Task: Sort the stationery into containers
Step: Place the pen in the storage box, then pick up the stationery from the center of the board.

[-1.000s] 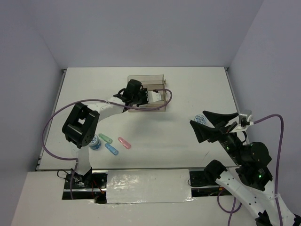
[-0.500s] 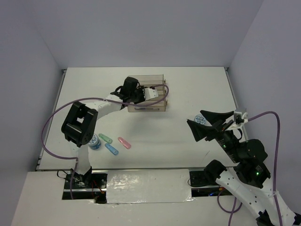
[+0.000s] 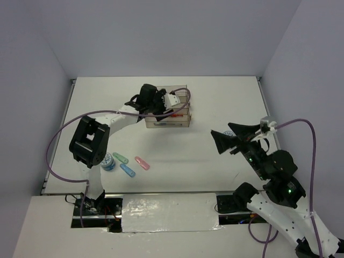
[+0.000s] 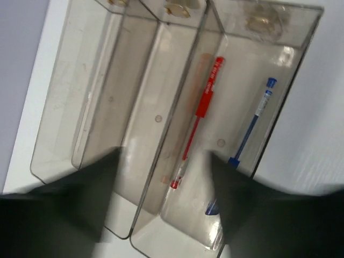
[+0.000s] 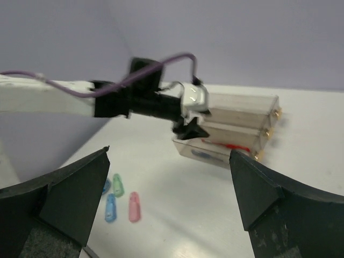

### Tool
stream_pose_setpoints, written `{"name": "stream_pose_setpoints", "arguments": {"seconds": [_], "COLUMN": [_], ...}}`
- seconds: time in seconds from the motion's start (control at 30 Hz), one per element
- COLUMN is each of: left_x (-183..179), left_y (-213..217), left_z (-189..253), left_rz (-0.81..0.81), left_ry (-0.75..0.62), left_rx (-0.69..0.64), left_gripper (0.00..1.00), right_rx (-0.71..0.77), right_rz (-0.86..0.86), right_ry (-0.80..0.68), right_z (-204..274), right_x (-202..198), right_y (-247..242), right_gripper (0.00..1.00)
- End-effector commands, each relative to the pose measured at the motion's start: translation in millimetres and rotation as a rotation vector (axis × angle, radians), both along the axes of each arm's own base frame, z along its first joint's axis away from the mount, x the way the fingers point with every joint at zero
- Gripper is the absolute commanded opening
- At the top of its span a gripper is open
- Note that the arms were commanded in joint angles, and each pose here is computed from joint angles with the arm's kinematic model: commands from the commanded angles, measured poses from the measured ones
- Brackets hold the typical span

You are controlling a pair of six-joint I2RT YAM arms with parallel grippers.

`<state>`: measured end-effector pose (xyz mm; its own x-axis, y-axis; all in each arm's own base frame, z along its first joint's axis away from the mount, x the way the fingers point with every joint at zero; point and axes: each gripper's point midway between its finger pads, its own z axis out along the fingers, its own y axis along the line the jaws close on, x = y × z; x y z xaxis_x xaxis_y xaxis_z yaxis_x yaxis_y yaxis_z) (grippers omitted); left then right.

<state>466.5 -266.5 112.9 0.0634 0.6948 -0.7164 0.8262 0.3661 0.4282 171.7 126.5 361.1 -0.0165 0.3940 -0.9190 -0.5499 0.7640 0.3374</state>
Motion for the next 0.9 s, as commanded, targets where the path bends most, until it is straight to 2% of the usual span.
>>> {"name": "stream_pose_setpoints", "arguments": {"seconds": [0.0, 0.03, 0.07, 0.1, 0.13, 0.17, 0.2, 0.23, 0.27, 0.3, 0.33, 0.37, 0.4, 0.43, 0.5, 0.53, 0.57, 0.63, 0.87], "left_x": [16.0, 16.4, 20.8, 21.1, 24.5, 34.7, 34.8, 21.7, 11.0, -0.5, -15.7, -39.1, -51.2, -68.3, -106.8, -121.9, -139.6, -162.7, -189.6], "left_y": [-8.2, -7.3, -3.7, 3.1, 15.0, 29.4, 44.0, 55.9, 72.7, 84.1, 95.4, 111.7, 134.6, 146.7, 171.7, 179.1, 185.2, 181.4, 178.3], "left_z": [104.9, 119.6, 153.8, 161.6, 169.5, 209.9, 218.1, 207.2, 222.3, 221.2, 190.1, 213.3, 212.6, 188.8, 200.4, 176.3, 192.3, 182.9, 111.4], "left_rz": [0.082, 0.110, 0.187, 0.264, 0.386, 0.552, 0.631, 0.713, 0.823, 0.874, 0.932, 0.985, 1.082, 1.132, 1.193, 1.216, 1.180, 1.097, 1.040], "left_ry": [-0.117, -0.119, -0.127, -0.085, -0.041, -0.030, 0.019, 0.117, 0.128, 0.136, 0.177, 0.149, 0.111, 0.140, 0.111, 0.137, 0.103, 0.134, 0.266], "left_rx": [-0.227, -0.260, -0.338, -0.362, -0.393, -0.508, -0.545, -0.528, -0.598, -0.601, -0.552, -0.624, -0.620, -0.575, -0.639, -0.601, -0.654, -0.654, -0.478], "left_gripper": [0.99, 0.99, 0.99, 0.99, 0.99, 0.99, 0.99, 0.99, 0.99, 0.99, 0.99, 0.99, 0.99, 0.99, 0.99, 0.99, 0.99, 0.99, 0.99], "right_rx": [-0.085, -0.146, -0.226, -0.266, -0.319, -0.346, -0.356, -0.362, -0.321, -0.303, -0.278, -0.237, -0.238, -0.262, -0.268, -0.284, -0.271, -0.272, -0.304], "right_rz": [-0.209, -0.248, -0.294, -0.361, -0.411, -0.482, -0.532, -0.572, -0.641, -0.618, -0.615, -0.636, -0.624, -0.641, -0.665, -0.649, -0.607, -0.591, -0.661], "right_ry": [0.174, 0.263, 0.357, 0.417, 0.516, 0.577, 0.620, 0.695, 0.736, 0.790, 0.809, 0.807, 0.823, 0.845, 0.868, 0.898, 0.893, 0.898, 0.950], "right_z": [-30.0, -47.3, -72.9, -87.2, -113.6, -130.5, -143.6, -166.2, -175.4, -195.2, -202.5, -203.7, -208.9, -216.9, -224.4, -234.4, -235.6, -243.5, -259.5], "right_x": [36.9, 52.9, 59.7, 68.6, 82.5, 90.7, 96.8, 102.6, 110.4, 111.5, 115.0, 124.3, 125.6, 128.4, 133.5, 135.9, 140.9, 147.6, 150.7], "right_y": [-17.1, -12.0, -16.7, -23.9, -23.7, -38.1, -47.8, -55.5, -77.0, -79.0, -83.8, -95.0, -94.9, -98.5, -106.5, -105.7, -99.0, -97.5, -110.6], "right_gripper": [1.00, 1.00, 1.00, 1.00, 1.00, 1.00, 1.00, 1.00, 1.00, 1.00, 1.00, 1.00, 1.00, 1.00, 1.00, 1.00, 1.00, 1.00, 1.00]}}
